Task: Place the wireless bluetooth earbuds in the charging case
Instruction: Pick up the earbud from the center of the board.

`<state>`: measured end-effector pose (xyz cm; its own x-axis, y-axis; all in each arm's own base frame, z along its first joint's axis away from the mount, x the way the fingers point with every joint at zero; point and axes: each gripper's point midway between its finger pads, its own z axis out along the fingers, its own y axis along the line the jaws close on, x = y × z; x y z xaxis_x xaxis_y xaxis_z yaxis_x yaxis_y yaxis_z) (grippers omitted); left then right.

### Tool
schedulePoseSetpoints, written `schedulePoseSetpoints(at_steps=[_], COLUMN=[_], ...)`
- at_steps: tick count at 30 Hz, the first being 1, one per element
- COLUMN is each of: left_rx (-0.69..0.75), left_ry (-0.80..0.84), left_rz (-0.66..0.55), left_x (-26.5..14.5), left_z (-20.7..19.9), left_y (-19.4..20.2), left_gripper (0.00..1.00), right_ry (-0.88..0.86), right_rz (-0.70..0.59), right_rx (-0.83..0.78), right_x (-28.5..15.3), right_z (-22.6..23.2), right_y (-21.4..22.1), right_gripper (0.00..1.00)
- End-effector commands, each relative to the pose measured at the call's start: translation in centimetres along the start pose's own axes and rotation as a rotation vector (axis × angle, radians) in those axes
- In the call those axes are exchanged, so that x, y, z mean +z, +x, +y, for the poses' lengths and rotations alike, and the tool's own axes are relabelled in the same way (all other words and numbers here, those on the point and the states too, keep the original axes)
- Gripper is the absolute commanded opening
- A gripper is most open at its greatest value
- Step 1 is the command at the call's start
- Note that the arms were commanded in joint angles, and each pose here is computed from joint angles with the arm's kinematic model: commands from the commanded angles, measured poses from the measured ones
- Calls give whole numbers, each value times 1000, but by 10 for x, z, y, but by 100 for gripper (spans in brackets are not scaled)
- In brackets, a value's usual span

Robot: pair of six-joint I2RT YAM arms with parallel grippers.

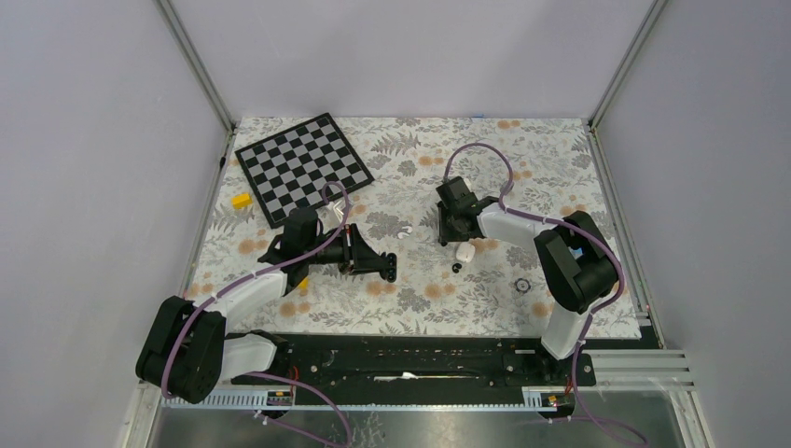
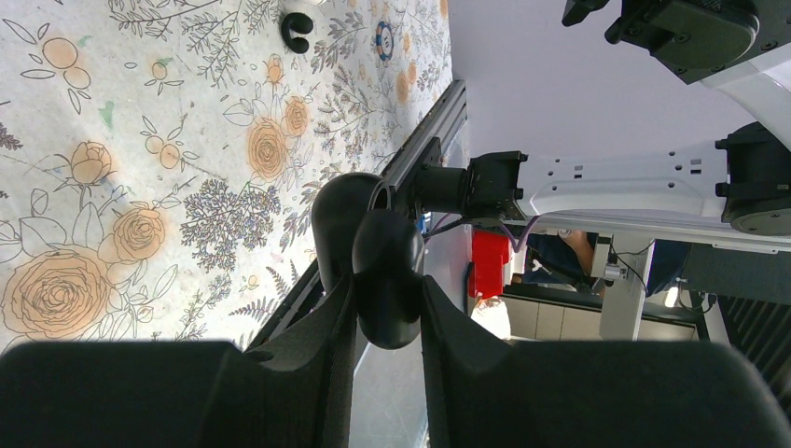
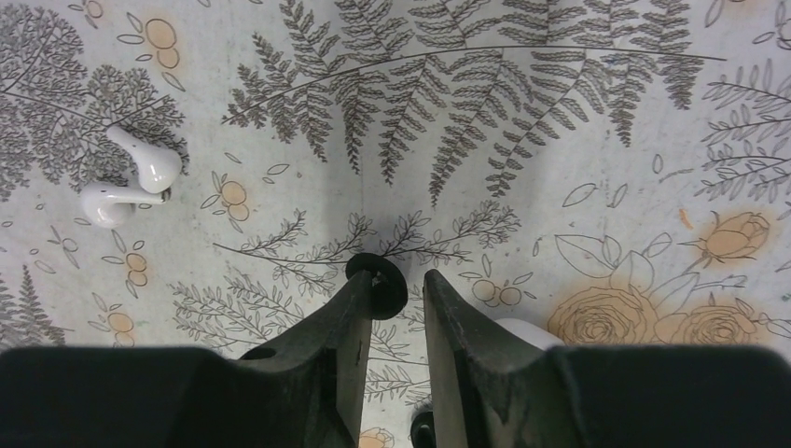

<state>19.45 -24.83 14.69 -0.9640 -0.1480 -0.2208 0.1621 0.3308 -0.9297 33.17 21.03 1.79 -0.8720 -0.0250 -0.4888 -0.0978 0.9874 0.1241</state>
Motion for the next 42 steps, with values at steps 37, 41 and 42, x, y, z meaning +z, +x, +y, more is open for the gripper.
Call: schedulePoseSetpoints(at_steps=[37, 41, 42], left_rx=[118, 116, 116], left_ry=[46, 75, 76], left_rz=[-29, -56, -60], left_x=[10, 16, 17], left_z=[-15, -22, -23], left_y=[-10, -16, -17], left_gripper=[2, 2, 2], right_ry=[-343, -390, -398], right_rz=[-275, -308, -312], right_rx=[134, 196, 209], right_x=[-149, -168, -171], right_z=[67, 91, 96], right_y=[-8, -6, -6], right_gripper=[0, 0, 0])
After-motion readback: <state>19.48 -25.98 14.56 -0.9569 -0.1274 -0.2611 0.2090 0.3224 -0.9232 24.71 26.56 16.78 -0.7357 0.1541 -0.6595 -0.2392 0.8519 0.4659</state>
